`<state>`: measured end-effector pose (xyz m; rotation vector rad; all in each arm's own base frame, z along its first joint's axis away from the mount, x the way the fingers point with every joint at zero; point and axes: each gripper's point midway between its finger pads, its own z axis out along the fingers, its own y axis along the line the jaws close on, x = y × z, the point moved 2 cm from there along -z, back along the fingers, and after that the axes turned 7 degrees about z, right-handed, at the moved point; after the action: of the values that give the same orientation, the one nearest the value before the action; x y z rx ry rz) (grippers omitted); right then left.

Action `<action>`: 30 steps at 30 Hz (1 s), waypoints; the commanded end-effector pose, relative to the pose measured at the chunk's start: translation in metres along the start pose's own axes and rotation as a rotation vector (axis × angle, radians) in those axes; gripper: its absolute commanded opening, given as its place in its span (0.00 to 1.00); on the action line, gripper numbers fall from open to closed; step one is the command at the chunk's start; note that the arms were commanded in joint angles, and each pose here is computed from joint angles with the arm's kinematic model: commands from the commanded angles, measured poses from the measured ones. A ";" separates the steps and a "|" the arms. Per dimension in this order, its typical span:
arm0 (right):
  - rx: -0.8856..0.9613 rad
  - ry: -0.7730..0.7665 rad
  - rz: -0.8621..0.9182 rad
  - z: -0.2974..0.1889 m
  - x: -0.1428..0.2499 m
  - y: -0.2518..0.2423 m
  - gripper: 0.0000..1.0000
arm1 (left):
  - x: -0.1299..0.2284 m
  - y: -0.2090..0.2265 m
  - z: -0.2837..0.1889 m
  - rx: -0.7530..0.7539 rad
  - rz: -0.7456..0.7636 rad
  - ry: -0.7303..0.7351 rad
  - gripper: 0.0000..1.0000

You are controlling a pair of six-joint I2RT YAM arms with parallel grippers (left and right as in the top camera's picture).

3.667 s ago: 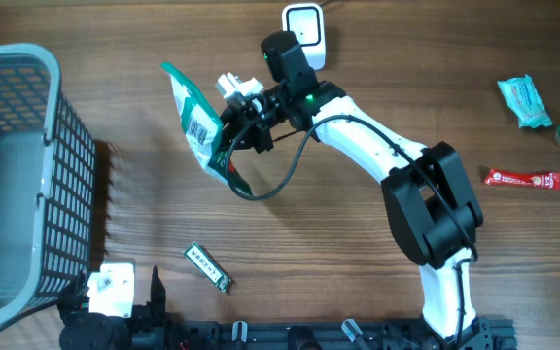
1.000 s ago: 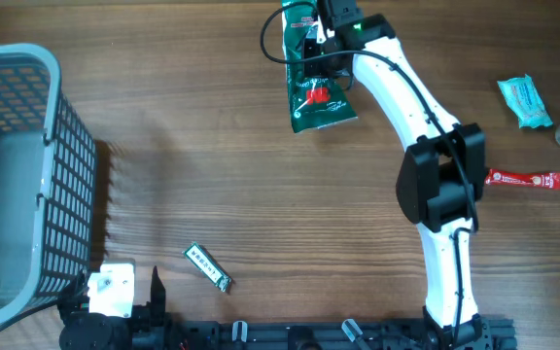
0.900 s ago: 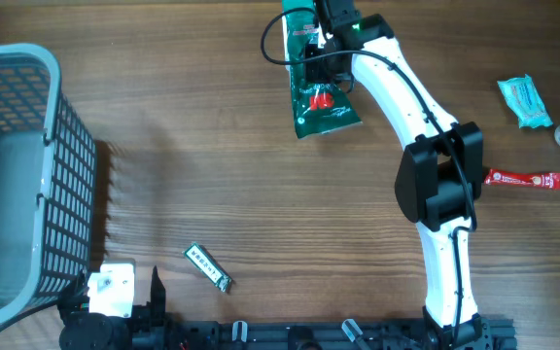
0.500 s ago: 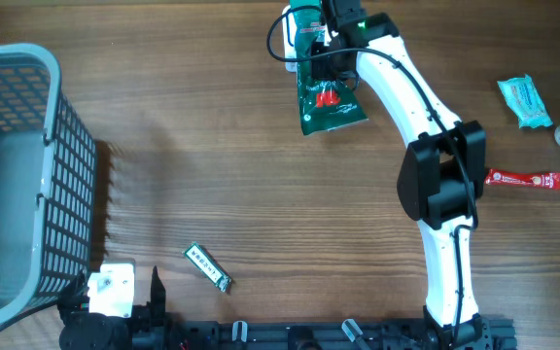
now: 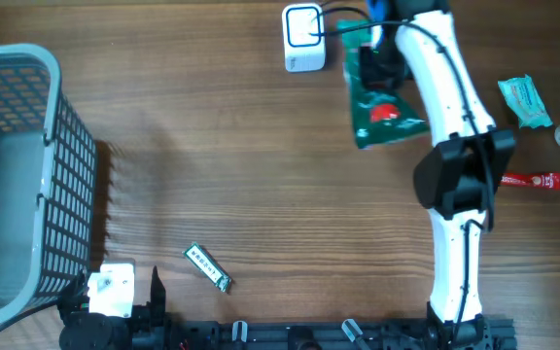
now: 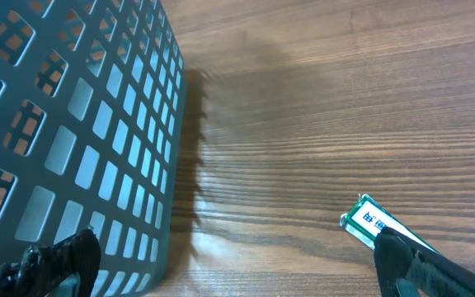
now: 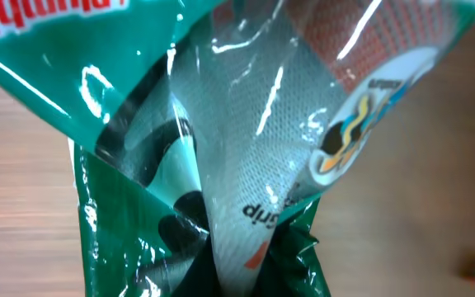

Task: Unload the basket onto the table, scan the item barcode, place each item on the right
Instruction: 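Carry the gloves pack to the right table edge and release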

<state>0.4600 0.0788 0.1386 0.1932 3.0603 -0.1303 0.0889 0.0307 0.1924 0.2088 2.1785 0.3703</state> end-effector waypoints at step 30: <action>-0.486 -0.336 0.543 0.001 -0.068 -0.275 1.00 | -0.001 0.002 -0.001 -0.009 0.008 -0.009 1.00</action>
<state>0.4597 -0.2654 0.0873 1.0725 2.5936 0.2888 0.0889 0.0307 0.1924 0.2090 2.1784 0.3699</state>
